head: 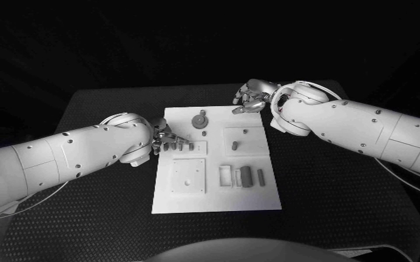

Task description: Assemble the parts on the task board

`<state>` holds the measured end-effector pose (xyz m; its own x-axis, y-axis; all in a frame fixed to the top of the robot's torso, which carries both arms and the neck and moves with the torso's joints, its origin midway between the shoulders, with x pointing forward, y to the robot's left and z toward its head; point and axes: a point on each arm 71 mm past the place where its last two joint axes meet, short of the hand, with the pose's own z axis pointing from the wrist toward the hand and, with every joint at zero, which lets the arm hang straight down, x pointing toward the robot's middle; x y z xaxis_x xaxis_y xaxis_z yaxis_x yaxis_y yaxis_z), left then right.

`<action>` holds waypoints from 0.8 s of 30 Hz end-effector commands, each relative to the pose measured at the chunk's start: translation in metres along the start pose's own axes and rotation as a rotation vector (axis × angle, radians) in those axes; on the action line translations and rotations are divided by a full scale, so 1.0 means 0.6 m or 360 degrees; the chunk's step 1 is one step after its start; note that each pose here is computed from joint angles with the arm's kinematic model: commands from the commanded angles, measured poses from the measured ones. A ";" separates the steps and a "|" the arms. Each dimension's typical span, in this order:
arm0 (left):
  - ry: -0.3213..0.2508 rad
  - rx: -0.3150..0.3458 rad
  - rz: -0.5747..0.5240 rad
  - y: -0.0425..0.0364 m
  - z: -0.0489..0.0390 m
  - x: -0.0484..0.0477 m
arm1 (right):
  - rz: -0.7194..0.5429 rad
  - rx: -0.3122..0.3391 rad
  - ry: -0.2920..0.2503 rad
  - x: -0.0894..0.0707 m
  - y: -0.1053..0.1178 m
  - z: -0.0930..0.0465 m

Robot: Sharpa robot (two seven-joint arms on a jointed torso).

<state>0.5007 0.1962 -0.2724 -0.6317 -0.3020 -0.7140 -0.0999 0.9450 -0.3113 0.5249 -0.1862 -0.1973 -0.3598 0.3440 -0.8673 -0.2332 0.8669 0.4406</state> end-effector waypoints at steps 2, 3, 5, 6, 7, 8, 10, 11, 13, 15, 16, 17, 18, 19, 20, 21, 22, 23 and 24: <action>-0.0031 0.0029 -0.0051 -0.007 -0.001 -0.014 | -0.0005 -0.0013 0.0017 0.002 0.002 0.000; -0.0039 0.0024 -0.0057 -0.005 0.000 -0.016 | -0.0006 -0.0012 0.0016 0.002 0.001 0.000; -0.0048 0.0015 -0.0072 -0.004 0.003 -0.022 | -0.0006 -0.0012 0.0017 0.002 0.001 0.000; -0.0051 0.0010 -0.0076 -0.003 0.004 -0.024 | -0.0006 -0.0012 0.0018 0.002 0.001 0.000; -0.0049 0.0007 -0.0075 -0.003 0.004 -0.026 | -0.0006 -0.0012 0.0018 0.002 0.002 0.000; -0.0040 0.0001 -0.0071 -0.002 0.005 -0.026 | -0.0006 -0.0012 0.0018 0.002 0.002 0.000; -0.0010 -0.0011 -0.0057 -0.003 0.007 -0.025 | -0.0006 -0.0011 0.0018 0.002 0.001 0.000; 0.0002 -0.0015 -0.0051 -0.003 0.008 -0.025 | -0.0006 -0.0011 0.0018 0.002 0.001 0.000; 0.0019 -0.0022 -0.0046 -0.006 0.010 -0.023 | -0.0006 -0.0011 0.0019 0.002 0.001 0.001; 0.0048 -0.0024 -0.0028 -0.009 0.012 -0.021 | -0.0006 -0.0013 0.0019 0.002 0.002 0.001; 0.0084 -0.0028 -0.0007 -0.010 0.013 -0.018 | -0.0006 -0.0012 0.0018 0.002 0.002 0.001; 0.0113 -0.0033 0.0010 -0.011 0.013 -0.016 | -0.0006 -0.0013 0.0018 0.002 0.003 0.001; 0.0139 -0.0039 0.0026 -0.011 0.014 -0.015 | -0.0006 -0.0013 0.0018 0.002 0.002 0.001; 0.0176 -0.0048 0.0049 -0.012 0.015 -0.013 | -0.0006 -0.0012 0.0018 0.002 0.002 0.001; 0.0218 -0.0058 0.0076 -0.013 0.016 -0.011 | -0.0006 -0.0012 0.0018 0.002 0.002 0.001; 0.0244 -0.0065 0.0094 -0.015 0.018 -0.010 | -0.0006 -0.0012 0.0018 0.002 0.002 0.001; 0.0258 -0.0070 0.0109 -0.017 0.019 -0.009 | -0.0006 -0.0013 0.0018 0.002 0.003 0.001; 0.0263 -0.0074 0.0116 -0.019 0.020 -0.009 | -0.0006 -0.0014 0.0019 0.003 0.003 0.001; 0.0258 -0.0073 0.0114 -0.021 0.022 -0.010 | -0.0006 -0.0014 0.0019 0.003 0.003 0.001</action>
<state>0.5189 0.1867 -0.2689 -0.6928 -0.2644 -0.6709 -0.1030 0.9571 -0.2708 0.5252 -0.1852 -0.1975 -0.3607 0.3439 -0.8669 -0.2340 0.8664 0.4411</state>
